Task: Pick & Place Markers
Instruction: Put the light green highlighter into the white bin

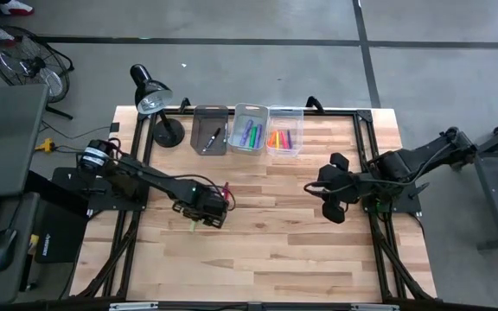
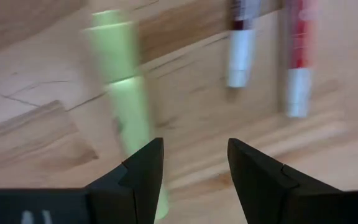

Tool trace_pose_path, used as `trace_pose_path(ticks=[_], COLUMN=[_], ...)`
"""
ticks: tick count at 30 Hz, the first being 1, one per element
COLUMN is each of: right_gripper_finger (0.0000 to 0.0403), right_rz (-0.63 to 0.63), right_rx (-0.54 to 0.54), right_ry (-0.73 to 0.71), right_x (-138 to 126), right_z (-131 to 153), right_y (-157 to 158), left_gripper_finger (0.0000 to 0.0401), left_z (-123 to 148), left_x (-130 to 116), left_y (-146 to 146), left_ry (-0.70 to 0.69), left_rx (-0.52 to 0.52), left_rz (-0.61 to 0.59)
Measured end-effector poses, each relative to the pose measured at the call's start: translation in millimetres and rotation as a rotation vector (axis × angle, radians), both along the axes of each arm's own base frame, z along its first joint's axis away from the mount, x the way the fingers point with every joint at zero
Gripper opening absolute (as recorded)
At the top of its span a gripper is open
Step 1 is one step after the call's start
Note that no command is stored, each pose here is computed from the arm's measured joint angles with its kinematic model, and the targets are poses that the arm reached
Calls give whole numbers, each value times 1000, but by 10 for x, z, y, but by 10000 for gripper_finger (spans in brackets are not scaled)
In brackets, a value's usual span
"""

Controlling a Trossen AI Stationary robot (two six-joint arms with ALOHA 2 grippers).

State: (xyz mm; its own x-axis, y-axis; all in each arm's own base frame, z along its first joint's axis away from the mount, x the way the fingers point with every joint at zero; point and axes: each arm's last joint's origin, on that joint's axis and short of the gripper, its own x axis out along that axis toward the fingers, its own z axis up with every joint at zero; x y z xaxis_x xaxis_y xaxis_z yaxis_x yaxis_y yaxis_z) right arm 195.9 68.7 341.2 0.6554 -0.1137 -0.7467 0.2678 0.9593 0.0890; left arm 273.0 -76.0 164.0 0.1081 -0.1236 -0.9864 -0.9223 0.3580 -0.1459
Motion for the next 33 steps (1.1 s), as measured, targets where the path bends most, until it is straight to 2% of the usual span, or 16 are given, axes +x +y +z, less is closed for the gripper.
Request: trace_pose_path(ticks=[3, 10, 15, 20, 23, 28, 33], right_gripper_finger=[103, 103, 103, 103, 103, 103, 103], right_rz=[2, 6, -5, -10, -16, -18, -27], right_rx=[-7, -12, -26, -32, -40, -43, -53], right_ry=[3, 4, -3, -6, -9, -10, -14], right_x=[-13, -21, -20, -19, -18, -19, -18], right_z=[-3, -4, -2, 0, 0, 1, 2], right_y=[18, 32, 27, 25, 22, 21, 17], left_gripper_finger=[175, 175, 175, 175, 175, 175, 175], left_z=[-106, -155, -3, 195, 269, 376, 505], left_x=[-3, 43, 145, 150, 83, -142, -286], left_y=[-3, -22, -38, -54, -24, 46, 65], left_ry=[46, 46, 14, 22, 52, 210, 255], left_rx=[6, -21, 16, 130, 154, 212, 235], left_rz=[-1, -16, -25, -32, -24, 45, 78])
